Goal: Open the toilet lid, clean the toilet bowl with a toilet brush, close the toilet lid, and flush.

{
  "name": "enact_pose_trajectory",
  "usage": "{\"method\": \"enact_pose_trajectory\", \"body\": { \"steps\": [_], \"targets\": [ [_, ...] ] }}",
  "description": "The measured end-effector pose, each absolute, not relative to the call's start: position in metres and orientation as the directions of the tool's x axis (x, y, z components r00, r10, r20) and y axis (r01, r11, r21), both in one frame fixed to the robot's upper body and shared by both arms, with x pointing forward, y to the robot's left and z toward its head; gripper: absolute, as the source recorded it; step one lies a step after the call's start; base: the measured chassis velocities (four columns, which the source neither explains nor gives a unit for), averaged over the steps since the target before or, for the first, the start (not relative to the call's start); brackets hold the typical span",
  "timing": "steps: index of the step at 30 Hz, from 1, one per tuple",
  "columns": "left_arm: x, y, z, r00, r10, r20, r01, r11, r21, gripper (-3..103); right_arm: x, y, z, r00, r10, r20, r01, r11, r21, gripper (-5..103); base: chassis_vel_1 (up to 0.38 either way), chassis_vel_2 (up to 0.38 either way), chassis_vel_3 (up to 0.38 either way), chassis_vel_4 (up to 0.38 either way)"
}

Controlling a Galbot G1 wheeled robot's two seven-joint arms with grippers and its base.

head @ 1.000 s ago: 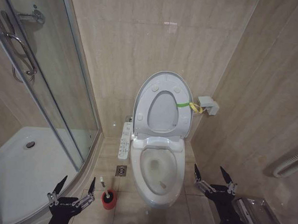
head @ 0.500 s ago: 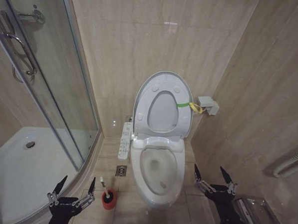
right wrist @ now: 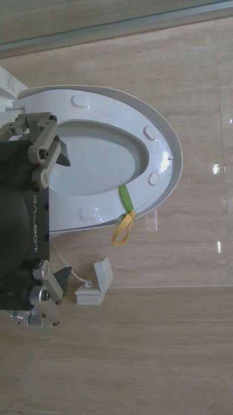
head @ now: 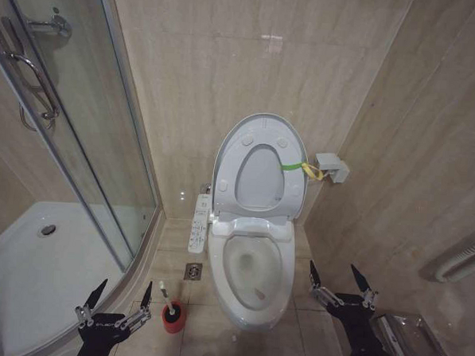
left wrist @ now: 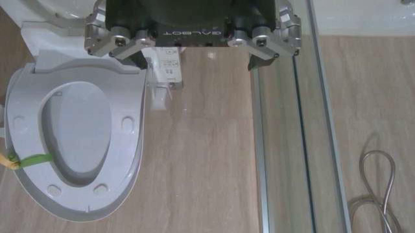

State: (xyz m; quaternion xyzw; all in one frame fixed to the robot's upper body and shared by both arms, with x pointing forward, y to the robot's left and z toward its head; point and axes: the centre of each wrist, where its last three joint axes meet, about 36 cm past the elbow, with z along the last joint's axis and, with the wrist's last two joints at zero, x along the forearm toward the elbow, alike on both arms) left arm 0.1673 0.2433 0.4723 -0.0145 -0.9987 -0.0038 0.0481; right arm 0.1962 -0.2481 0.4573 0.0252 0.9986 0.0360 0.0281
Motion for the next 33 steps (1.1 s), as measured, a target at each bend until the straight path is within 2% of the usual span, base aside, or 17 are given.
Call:
{"method": "enact_pose_trajectory", "body": {
  "steps": [33],
  "targets": [
    [0.1673,0.2433,0.4723,-0.995,0.029,0.096,0.029,1.000,0.006,100,0.1962,-0.2481,0.4573,-0.997,0.052,-0.054,0.048,0.996,0.073,100,0.000,0.000,0.000,0.000]
  ]
}}
